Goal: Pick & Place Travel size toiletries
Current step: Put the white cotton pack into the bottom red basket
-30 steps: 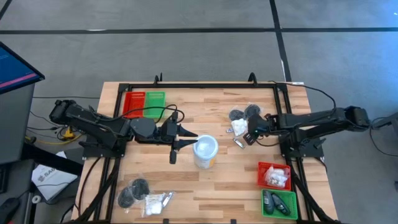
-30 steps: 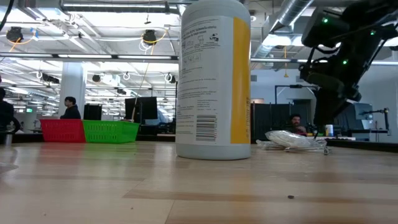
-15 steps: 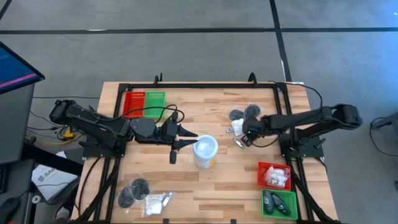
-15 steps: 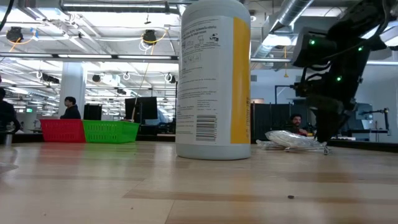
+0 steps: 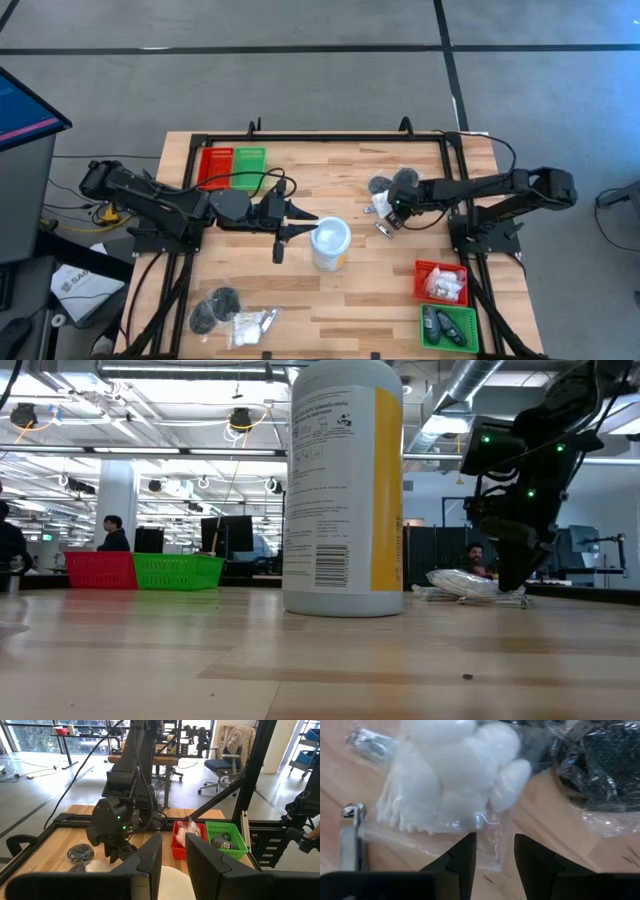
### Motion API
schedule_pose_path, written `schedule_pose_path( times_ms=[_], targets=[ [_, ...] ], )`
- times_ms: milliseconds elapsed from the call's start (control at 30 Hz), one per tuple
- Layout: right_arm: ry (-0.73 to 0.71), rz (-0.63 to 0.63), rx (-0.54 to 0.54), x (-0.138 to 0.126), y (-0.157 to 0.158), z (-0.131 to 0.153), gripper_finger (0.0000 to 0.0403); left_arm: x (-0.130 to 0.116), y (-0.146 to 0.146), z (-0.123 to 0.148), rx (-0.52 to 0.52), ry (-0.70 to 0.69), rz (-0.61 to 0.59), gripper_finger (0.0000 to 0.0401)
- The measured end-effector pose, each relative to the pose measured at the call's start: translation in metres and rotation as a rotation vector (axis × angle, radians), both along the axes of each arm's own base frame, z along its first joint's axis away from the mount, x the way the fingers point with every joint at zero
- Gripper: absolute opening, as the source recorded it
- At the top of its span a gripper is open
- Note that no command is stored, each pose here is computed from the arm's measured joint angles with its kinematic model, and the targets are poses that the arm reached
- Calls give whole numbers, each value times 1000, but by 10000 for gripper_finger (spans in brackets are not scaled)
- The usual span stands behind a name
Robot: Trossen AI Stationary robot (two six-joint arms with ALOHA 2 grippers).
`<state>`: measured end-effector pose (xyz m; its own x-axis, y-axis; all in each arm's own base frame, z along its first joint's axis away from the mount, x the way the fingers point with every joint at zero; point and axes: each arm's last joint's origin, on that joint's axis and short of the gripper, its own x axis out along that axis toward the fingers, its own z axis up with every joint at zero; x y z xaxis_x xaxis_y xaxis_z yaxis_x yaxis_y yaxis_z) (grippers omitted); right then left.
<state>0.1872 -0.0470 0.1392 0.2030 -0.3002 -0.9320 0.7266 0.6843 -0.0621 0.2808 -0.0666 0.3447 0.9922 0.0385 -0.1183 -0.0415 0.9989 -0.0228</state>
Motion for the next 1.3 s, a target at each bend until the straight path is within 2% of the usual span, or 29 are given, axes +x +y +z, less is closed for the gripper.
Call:
schedule_pose_path(
  times_ms=[367, 467, 567, 633, 1033, 1300],
  targets=[
    [-91, 20, 76, -9, -6, -19, 116, 0, 0, 0, 0, 0, 0, 77],
    [-90, 17, 74, -11, -7, -19, 84, 0, 0, 0, 0, 0, 0, 77],
    [-93, 35, 63, -12, -7, -18, 25, 0, 0, 0, 0, 0, 0, 77],
    [-97, 52, 66, -12, -7, -17, 9, 0, 0, 0, 0, 0, 0, 77],
    [-90, 88, 81, -11, -2, -13, 1, 0, 0, 0, 0, 0, 0, 77],
    [-148, 138, 55, -5, 5, 21, 0, 0, 0, 0, 0, 0, 0, 77]
  ],
)
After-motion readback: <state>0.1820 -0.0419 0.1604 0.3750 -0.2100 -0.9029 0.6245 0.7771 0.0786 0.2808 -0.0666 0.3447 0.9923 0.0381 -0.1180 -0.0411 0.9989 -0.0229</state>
